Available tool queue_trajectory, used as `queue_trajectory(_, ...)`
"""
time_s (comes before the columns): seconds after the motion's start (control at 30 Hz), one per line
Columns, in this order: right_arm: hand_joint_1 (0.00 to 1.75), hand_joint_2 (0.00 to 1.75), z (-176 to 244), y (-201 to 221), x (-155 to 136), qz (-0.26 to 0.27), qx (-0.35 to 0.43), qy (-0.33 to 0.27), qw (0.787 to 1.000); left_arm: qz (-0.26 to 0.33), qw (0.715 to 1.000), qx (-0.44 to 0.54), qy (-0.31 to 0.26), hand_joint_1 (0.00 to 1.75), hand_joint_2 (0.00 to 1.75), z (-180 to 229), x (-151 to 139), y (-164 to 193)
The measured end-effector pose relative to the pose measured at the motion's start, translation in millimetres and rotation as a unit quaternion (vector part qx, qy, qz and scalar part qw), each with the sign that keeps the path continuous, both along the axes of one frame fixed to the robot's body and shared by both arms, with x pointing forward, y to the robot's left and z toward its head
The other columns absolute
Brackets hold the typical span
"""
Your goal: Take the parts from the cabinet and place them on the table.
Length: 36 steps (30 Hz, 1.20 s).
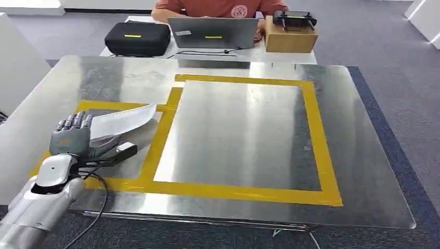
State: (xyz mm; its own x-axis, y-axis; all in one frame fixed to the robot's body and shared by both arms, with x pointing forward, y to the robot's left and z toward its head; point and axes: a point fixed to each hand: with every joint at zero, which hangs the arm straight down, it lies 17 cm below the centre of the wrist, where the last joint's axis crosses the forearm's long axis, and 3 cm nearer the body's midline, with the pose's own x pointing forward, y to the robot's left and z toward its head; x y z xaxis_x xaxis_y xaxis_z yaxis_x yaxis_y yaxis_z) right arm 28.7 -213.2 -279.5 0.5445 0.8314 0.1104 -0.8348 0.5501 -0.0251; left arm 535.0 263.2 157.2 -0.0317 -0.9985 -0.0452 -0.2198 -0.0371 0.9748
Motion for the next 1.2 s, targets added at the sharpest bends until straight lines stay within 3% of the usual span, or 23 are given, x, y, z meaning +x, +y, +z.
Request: queue_trajectory(1.2, 0.00, 0.00, -0.4, -2.7, -1.7, 0.001, -0.006, 0.003, 1.000, -0.002, 1.000, -0.010, 0.003, 0.00, 0.00, -1.3, -0.9, -2.0)
